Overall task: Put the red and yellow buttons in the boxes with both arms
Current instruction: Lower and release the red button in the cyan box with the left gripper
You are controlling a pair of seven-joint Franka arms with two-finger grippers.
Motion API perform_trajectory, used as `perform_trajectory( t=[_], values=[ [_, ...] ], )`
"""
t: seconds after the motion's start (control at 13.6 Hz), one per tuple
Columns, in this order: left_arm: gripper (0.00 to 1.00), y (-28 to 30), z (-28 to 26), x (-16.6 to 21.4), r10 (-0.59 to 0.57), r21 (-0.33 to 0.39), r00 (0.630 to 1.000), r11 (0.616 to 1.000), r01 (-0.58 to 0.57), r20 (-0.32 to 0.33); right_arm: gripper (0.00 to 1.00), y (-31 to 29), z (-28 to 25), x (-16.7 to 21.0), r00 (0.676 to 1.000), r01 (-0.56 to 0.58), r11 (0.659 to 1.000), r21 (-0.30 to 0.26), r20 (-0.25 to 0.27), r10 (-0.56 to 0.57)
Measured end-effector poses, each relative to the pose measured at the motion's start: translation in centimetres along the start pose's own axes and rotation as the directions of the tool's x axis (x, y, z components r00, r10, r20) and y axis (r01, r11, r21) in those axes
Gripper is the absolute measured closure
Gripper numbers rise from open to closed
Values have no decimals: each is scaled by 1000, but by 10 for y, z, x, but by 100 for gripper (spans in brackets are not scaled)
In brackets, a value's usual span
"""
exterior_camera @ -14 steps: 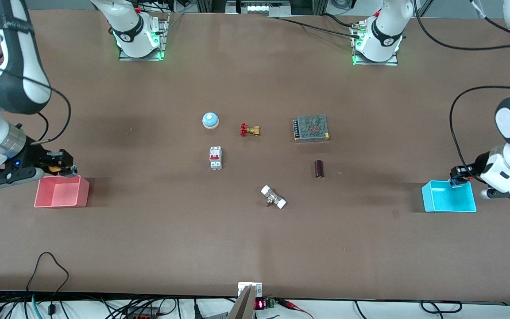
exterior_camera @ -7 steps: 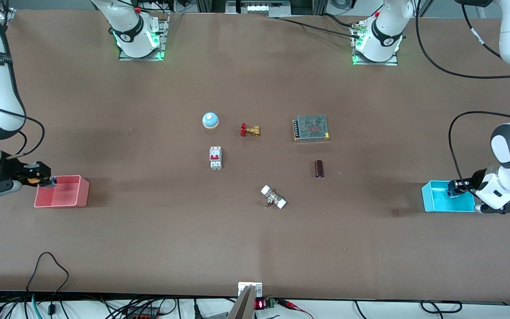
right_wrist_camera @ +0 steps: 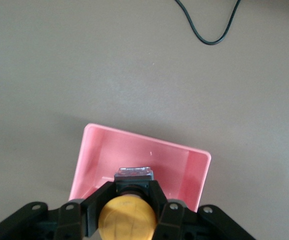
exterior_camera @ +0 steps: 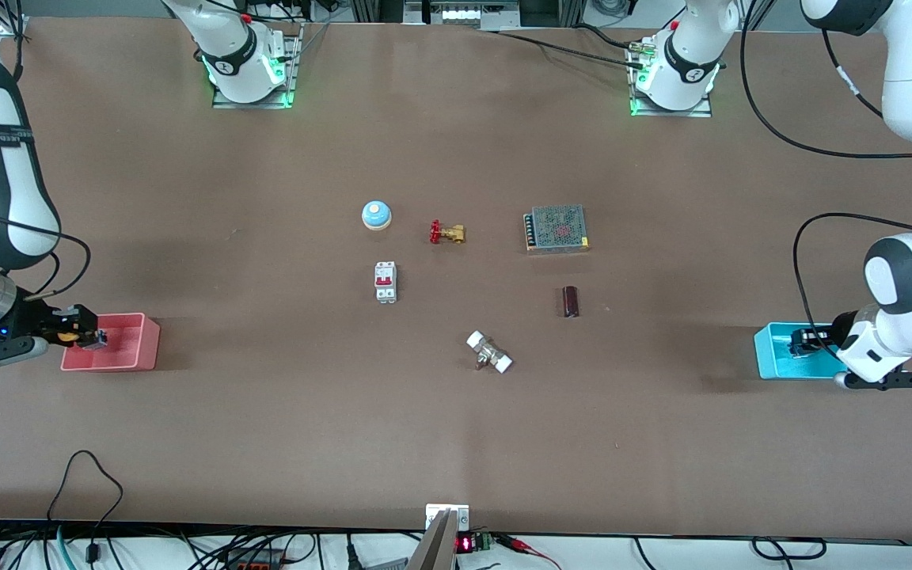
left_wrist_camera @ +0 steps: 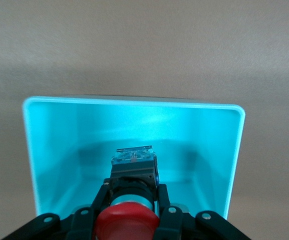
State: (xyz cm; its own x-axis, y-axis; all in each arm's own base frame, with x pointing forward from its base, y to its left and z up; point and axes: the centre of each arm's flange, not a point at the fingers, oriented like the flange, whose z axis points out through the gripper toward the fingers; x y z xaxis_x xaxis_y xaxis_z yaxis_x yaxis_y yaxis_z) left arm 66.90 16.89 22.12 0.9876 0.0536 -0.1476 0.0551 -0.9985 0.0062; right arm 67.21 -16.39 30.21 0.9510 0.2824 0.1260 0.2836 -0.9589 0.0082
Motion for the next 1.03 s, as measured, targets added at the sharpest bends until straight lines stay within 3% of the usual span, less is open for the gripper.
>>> perform_trajectory(
  t=[0.44,0.81,1.03],
  values=[
    [55,2,21,3,-3,-13,1000,1000,3,9,65,7,36,-3,1000,-12,1000,-9,-23,12],
    [4,12,-10,13,-21,-52,998,998,17,-60,65,7,51,-4,1000,-13,1000,-6,-23,13],
    [0,38,-81,12,17,-41,990,999,-23,-137,62,7,56,-5,1000,-14,1000,-5,-22,14]
  ],
)
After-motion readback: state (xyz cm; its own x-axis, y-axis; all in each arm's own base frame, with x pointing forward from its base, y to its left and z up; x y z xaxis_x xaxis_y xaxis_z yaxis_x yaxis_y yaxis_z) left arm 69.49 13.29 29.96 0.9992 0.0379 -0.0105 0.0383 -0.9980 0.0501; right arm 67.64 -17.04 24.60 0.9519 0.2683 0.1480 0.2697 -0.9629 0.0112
